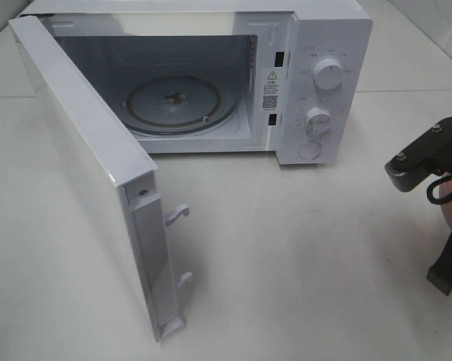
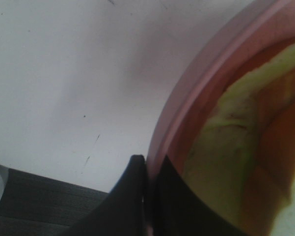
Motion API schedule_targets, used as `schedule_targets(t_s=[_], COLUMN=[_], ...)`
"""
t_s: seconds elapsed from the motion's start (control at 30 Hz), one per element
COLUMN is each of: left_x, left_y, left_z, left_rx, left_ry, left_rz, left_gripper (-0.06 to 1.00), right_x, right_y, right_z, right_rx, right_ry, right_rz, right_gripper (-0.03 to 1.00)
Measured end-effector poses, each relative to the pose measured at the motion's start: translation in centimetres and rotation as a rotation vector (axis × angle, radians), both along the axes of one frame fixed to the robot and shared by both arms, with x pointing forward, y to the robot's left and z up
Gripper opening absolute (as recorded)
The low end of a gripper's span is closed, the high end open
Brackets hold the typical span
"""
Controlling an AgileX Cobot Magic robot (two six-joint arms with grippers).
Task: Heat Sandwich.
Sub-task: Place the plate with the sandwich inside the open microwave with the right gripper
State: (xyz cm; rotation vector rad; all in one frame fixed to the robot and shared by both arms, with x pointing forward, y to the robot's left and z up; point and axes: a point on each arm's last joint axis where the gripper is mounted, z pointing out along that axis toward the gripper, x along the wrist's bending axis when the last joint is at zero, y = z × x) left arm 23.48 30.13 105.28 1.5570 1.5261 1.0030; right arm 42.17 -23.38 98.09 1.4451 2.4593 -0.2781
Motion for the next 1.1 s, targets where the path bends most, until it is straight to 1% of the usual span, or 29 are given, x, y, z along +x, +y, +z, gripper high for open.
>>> schedule_targets(t_s=[0.07,0.2,0.23,0.3,0.4,0.5,0.53,0.57,0.63,0.67,0.73,0.8,0.83,0.9,0.97,1.07,1.1], left_x=[0.0,0.0,0.0,0.0,0.0,0.0,0.0,0.0,0.0,0.0,0.0,0.0,0.0,0.0,0.0,0.0,0.0], left_y=[0.0,0.0,0.0,0.0,0.0,0.0,0.0,0.0,0.0,0.0,0.0,0.0,0.0,0.0,0.0,0.0,0.0], left_z=[0.0,0.0,0.0,0.0,0.0,0.0,0.0,0.0,0.0,0.0,0.0,0.0,0.0,0.0,0.0,0.0,0.0], left_rx=[0.0,0.0,0.0,0.0,0.0,0.0,0.0,0.0,0.0,0.0,0.0,0.0,0.0,0.0,0.0,0.0,0.0], left_ry=[0.0,0.0,0.0,0.0,0.0,0.0,0.0,0.0,0.0,0.0,0.0,0.0,0.0,0.0,0.0,0.0,0.0], left_rz=[0.0,0.0,0.0,0.0,0.0,0.0,0.0,0.0,0.0,0.0,0.0,0.0,0.0,0.0,0.0,0.0,0.0], left_gripper=[0.99,0.99,0.99,0.99,0.99,0.99,0.99,0.99,0.99,0.99,0.99,0.99,0.99,0.99,0.99,0.99,0.99], right_x=[-0.3,-1.5,-1.5,-2.1,-2.5,-3.3,-3.3,-3.7,-4.1,-4.1,-4.6,-4.8,-4.8,-5.2,-5.2,-5.6,-5.8], right_y=[0.2,1.3,1.3,2.1,2.5,3.5,3.5,4.1,4.6,4.6,5.3,5.6,5.6,6.1,6.2,6.8,7.1], right_z=[0.1,0.5,0.5,0.8,0.9,1.0,1.0,1.1,1.1,1.1,1.0,1.1,1.1,1.1,1.1,1.0,1.0], right_rx=[-0.002,-0.001,-0.001,0.007,0.0,-0.011,-0.011,-0.012,-0.014,-0.014,-0.017,-0.017,-0.017,-0.016,-0.013,-0.011,-0.013], right_ry=[0.001,-0.006,-0.006,-0.019,-0.012,0.002,0.002,0.003,0.007,0.007,0.011,0.012,0.012,0.013,0.011,0.011,0.011], right_rz=[0.015,0.1,0.1,0.16,0.204,0.29,0.29,0.344,0.395,0.395,0.467,0.512,0.512,0.572,0.59,0.672,0.717], right_gripper=[0.03,0.03,0.03,0.03,0.03,0.03,0.03,0.03,0.03,0.03,0.03,0.03,0.03,0.03,0.03,0.03,0.03])
